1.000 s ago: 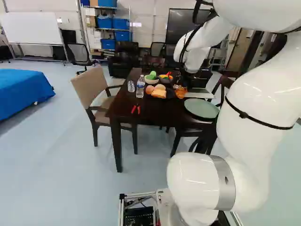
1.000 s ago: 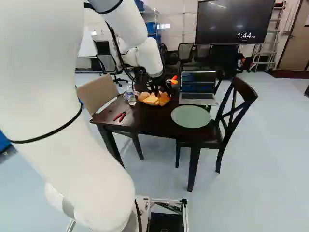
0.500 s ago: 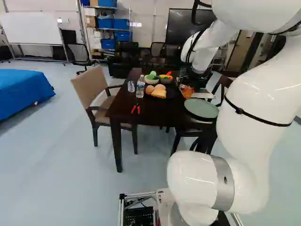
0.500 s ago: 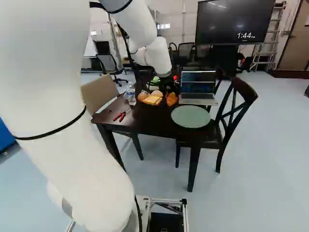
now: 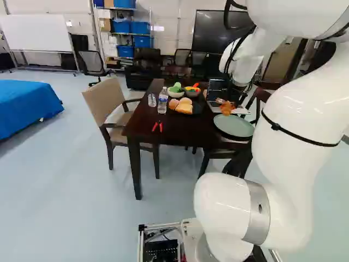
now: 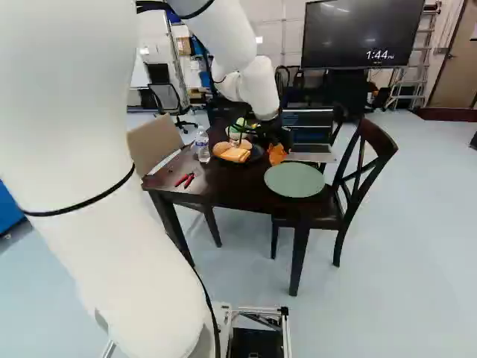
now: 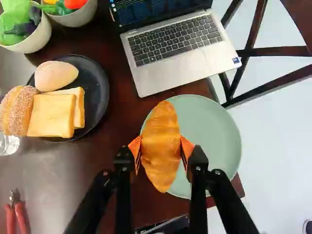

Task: Move the croissant to the empty plate

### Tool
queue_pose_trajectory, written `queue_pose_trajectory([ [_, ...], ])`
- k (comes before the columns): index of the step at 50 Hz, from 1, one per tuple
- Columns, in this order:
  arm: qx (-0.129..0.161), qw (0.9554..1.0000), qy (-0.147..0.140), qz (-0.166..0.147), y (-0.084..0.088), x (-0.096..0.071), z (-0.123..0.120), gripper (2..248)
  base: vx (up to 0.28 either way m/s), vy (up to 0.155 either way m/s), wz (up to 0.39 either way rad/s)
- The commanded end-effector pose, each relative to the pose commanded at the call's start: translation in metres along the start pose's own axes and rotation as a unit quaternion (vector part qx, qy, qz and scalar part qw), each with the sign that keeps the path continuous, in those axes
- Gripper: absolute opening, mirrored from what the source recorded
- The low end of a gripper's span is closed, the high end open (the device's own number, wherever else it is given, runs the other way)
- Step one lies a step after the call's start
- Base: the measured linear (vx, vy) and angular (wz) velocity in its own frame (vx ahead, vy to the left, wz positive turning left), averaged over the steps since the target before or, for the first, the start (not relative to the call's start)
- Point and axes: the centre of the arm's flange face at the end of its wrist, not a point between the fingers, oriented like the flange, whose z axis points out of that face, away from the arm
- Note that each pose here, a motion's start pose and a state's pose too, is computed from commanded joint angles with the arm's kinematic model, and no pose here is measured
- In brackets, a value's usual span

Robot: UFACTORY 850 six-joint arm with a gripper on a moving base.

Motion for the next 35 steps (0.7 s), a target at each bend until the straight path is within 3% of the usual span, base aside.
queue_pose_trajectory([
  [25, -0.024, 0.9988, -0.015, 0.041, 0.049, -0.008, 0.013, 120, 0.000, 0.000, 0.000],
  [35, -0.024, 0.9984, -0.028, 0.042, 0.050, -0.011, 0.027, 120, 0.000, 0.000, 0.000],
])
